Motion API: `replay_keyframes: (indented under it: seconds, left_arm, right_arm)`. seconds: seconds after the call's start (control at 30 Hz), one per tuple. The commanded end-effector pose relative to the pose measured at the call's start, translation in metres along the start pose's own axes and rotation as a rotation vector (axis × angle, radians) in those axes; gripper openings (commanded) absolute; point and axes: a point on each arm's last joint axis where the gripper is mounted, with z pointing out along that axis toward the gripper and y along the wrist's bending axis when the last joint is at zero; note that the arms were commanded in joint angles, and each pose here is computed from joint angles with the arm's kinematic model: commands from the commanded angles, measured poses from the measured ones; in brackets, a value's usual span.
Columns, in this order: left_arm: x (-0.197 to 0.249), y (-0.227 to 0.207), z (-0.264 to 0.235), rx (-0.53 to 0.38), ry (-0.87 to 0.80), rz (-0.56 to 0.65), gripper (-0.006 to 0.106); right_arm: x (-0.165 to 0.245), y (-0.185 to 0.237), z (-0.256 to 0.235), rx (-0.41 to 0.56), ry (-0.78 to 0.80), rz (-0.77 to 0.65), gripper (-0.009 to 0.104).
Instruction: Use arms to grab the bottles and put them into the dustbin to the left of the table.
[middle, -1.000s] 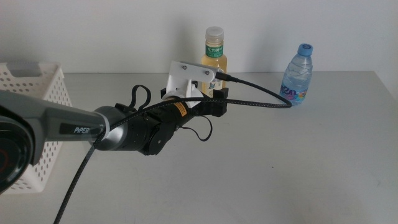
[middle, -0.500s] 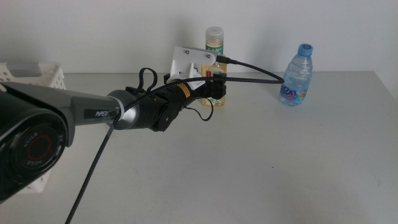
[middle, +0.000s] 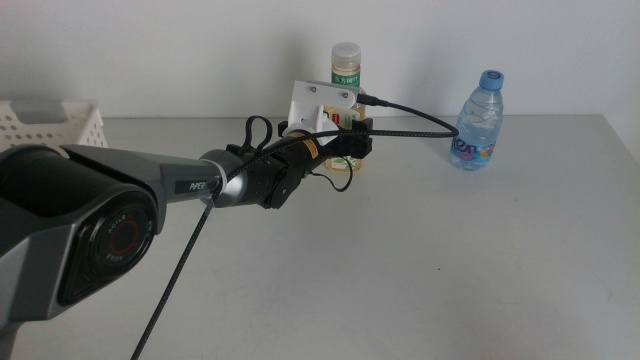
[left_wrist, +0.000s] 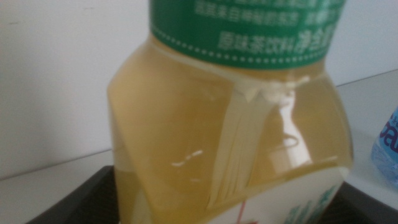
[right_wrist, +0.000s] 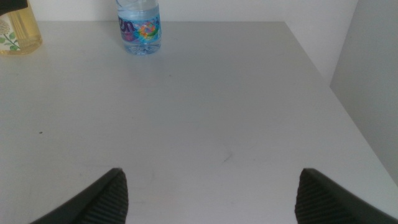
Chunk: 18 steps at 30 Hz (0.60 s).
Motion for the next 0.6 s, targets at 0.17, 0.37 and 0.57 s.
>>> replay_keyframes:
  seconds: [0.17, 0.37, 0.57]
  left_arm:
    - [-0.052, -0.011, -0.007, 0.087, -0.173, -0.044, 0.055]
    - [-0.075, 0.003, -0.017, 0.082, -0.147, -0.101, 0.0]
    - [-0.136, 0.004, -0.059, -0.053, -0.007, -0.004, -0.002]
  right_arm:
    - [-0.01, 0.0, -0.003, 0.001, -0.103, -0.021, 0.094]
    - [-0.01, 0.0, -0.003, 0.001, -0.103, -0.021, 0.094]
    - [-0.01, 0.0, -0.003, 0.001, -0.103, -0.021, 0.094]
